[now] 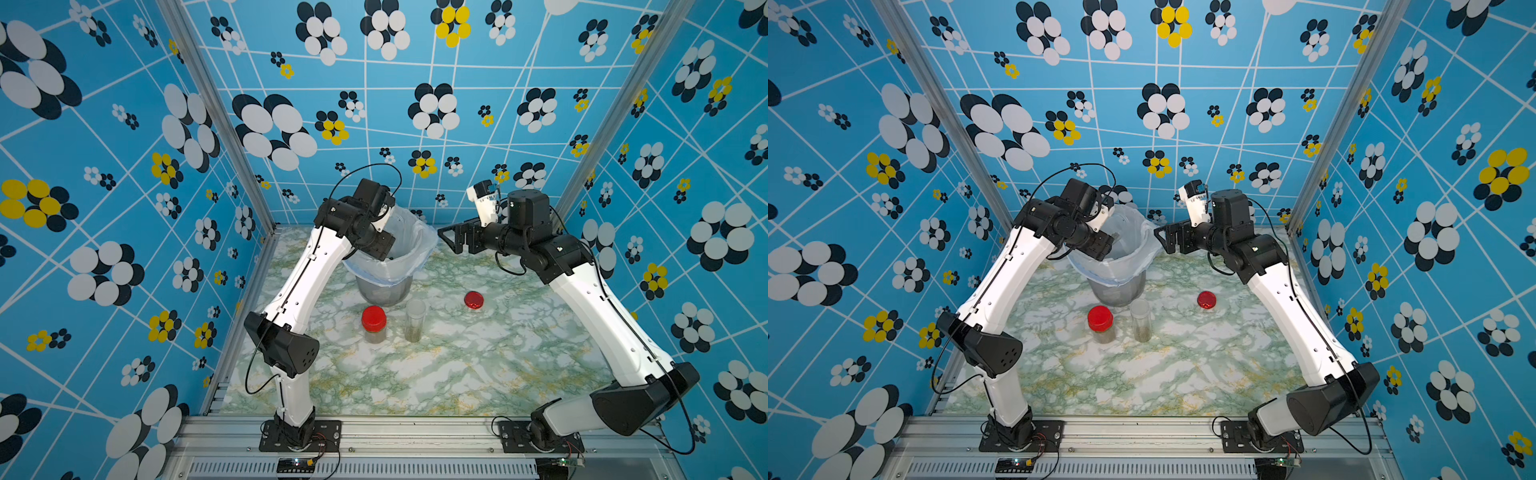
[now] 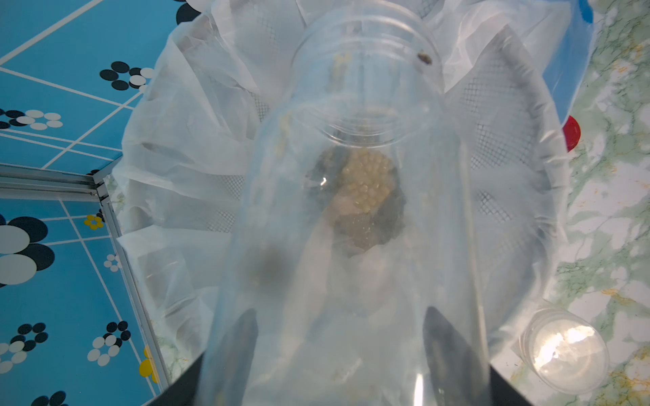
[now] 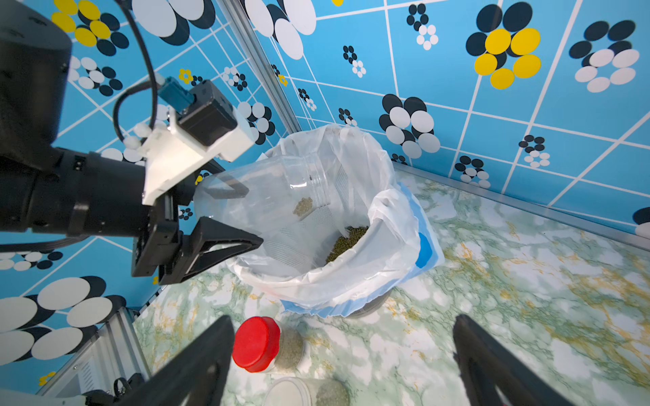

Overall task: Empty moldy mung beans from jars
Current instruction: Pour the moldy mung beans from the jar into the trash bin.

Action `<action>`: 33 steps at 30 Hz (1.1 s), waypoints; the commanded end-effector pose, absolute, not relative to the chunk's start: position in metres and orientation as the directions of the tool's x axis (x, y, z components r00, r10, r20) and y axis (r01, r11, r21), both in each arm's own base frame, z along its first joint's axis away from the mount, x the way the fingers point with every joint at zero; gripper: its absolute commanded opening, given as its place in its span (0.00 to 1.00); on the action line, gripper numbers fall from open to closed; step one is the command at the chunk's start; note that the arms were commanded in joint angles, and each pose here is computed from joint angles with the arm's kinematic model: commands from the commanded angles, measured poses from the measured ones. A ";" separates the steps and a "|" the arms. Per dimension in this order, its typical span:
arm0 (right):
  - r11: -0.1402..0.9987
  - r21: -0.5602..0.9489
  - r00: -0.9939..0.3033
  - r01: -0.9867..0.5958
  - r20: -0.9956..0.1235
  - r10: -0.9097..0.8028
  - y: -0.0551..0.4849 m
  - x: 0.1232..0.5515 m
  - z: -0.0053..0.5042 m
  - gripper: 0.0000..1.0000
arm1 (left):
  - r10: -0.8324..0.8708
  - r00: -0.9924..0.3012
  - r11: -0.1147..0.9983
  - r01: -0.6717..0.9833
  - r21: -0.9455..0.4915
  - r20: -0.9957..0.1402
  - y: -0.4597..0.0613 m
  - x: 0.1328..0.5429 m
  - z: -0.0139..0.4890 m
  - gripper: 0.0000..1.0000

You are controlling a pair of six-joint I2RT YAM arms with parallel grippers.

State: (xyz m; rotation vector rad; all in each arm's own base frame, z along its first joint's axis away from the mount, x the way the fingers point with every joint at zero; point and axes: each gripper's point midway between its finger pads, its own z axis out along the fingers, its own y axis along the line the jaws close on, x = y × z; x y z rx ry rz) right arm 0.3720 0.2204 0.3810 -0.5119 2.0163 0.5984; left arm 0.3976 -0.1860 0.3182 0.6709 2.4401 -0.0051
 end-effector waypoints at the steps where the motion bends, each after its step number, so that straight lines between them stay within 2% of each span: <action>1: 0.782 0.216 -0.459 -0.585 -0.883 -0.099 0.224 0.370 0.387 0.99 | 0.453 -0.686 0.876 0.460 0.142 -0.570 -0.184 0.399 0.321 0.74; 11: 0.761 0.254 -0.469 -0.597 -0.880 -0.074 0.232 0.374 0.384 0.99 | 0.443 -0.685 0.876 0.467 0.118 -0.579 -0.188 0.401 0.316 0.75; 14: 0.756 0.289 -0.486 -0.588 -0.873 -0.044 0.239 0.381 0.383 0.99 | 0.437 -0.665 0.871 0.480 0.101 -0.606 -0.188 0.393 0.328 0.75; 18: 0.725 0.304 -0.496 -0.618 -0.866 -0.060 0.268 0.390 0.380 0.98 | 0.432 -0.654 0.864 0.497 0.078 -0.621 -0.190 0.389 0.333 0.76; 21: 0.743 0.290 -0.511 -0.603 -0.856 -0.080 0.285 0.401 0.373 0.98 | 0.437 -0.652 0.861 0.503 0.077 -0.619 -0.190 0.388 0.333 0.76; 27: 0.730 0.366 -0.538 -0.578 -0.843 -0.004 0.305 0.428 0.371 0.93 | 0.458 -0.645 0.841 0.537 0.063 -0.612 -0.194 0.383 0.329 0.76; 33: 0.665 0.464 -0.576 -0.586 -0.815 0.061 0.321 0.433 0.374 0.92 | 0.452 -0.627 0.848 0.523 0.087 -0.634 -0.188 0.385 0.332 0.76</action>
